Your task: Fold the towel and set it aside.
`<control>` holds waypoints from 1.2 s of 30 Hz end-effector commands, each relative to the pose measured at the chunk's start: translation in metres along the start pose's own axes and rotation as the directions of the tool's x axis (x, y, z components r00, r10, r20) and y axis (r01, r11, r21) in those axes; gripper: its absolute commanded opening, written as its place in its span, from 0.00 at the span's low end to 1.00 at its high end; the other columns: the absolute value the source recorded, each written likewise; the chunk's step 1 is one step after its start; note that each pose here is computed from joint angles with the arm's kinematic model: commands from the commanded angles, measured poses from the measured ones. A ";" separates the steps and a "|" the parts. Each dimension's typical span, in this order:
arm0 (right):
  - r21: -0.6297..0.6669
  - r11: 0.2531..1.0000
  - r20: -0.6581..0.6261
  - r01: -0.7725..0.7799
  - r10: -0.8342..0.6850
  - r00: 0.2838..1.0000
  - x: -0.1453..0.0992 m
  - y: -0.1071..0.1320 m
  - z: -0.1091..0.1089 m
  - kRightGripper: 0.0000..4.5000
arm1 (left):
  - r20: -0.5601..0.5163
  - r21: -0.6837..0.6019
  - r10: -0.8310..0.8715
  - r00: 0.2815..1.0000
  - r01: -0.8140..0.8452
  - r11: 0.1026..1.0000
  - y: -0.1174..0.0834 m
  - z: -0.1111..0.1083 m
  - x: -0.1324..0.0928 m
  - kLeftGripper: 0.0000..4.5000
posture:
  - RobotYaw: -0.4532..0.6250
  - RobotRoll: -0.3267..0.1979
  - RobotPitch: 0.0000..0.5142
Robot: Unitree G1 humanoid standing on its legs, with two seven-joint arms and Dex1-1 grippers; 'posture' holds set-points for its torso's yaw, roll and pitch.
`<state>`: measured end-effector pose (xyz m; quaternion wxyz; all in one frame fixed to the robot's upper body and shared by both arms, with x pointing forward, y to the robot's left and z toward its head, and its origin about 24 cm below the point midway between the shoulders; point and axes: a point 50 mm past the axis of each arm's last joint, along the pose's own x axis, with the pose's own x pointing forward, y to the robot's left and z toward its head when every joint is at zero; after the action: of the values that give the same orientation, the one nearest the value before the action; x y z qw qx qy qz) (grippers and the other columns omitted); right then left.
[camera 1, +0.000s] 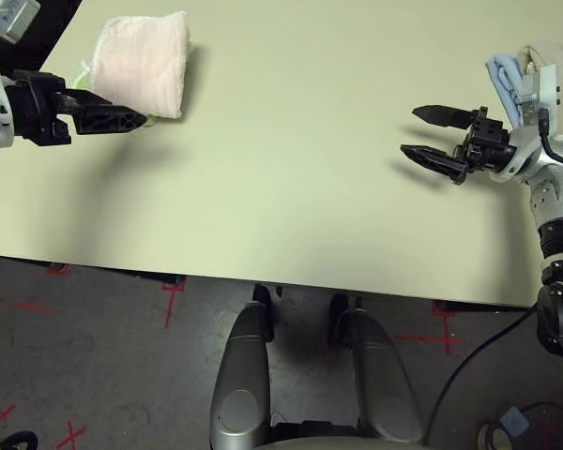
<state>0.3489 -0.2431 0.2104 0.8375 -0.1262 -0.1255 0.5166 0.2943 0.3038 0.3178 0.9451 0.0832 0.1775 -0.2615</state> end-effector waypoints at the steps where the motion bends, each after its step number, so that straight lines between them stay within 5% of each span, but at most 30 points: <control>1: 0.004 1.000 -0.014 0.001 -0.001 1.000 -0.004 0.001 -0.004 1.00 | 0.055 -0.049 -0.048 0.997 0.050 0.998 -0.007 0.003 0.007 0.99 | 0.49 0.62 0.67; 4: 0.001 1.000 -0.010 0.001 -0.001 1.000 -0.003 0.001 -0.003 1.00 | 0.152 -0.078 -0.107 0.983 0.120 0.990 -0.021 0.011 0.021 0.99 | 0.49 0.62 0.67; 8: -0.007 0.999 0.029 0.047 -0.047 0.998 0.000 -0.002 0.000 1.00 | 0.336 0.065 -0.209 0.918 0.198 0.978 -0.043 0.027 0.039 0.99 | 0.49 0.62 0.66; 14: 0.098 0.937 0.175 0.336 -0.349 0.921 0.012 -0.018 0.005 1.00 | 0.536 0.250 -0.185 0.824 0.055 0.967 -0.056 0.035 0.069 0.99 | 0.48 0.62 0.66; 20: 0.112 0.659 0.134 0.744 -0.752 0.646 0.024 -0.033 -0.002 1.00 | 0.642 0.053 0.284 0.713 -0.410 0.910 -0.026 0.013 0.118 0.99 | 0.47 0.62 0.67; 26: 0.010 0.415 0.073 0.910 -0.908 0.414 0.028 -0.044 -0.006 1.00 | 0.648 -0.107 0.551 0.526 -0.653 0.749 -0.005 0.002 0.136 0.99 | 0.47 0.62 0.66; 33: 0.019 0.413 0.055 0.910 -0.910 0.412 0.032 -0.043 -0.015 1.00 | 0.700 -0.021 0.465 0.542 -0.635 0.772 -0.005 -0.001 0.139 0.99 | 0.47 0.62 0.66; 36: 0.034 0.431 0.070 0.902 -0.901 0.428 0.027 -0.043 -0.016 1.00 | 0.751 0.012 0.342 0.564 -0.530 0.848 -0.013 0.004 0.139 0.99 | 0.44 0.62 0.65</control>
<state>0.4043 -0.2307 0.2149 0.9786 -0.0306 -0.2037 -0.0016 0.4021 0.2302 0.2684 0.9585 0.1284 -0.2542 -0.0151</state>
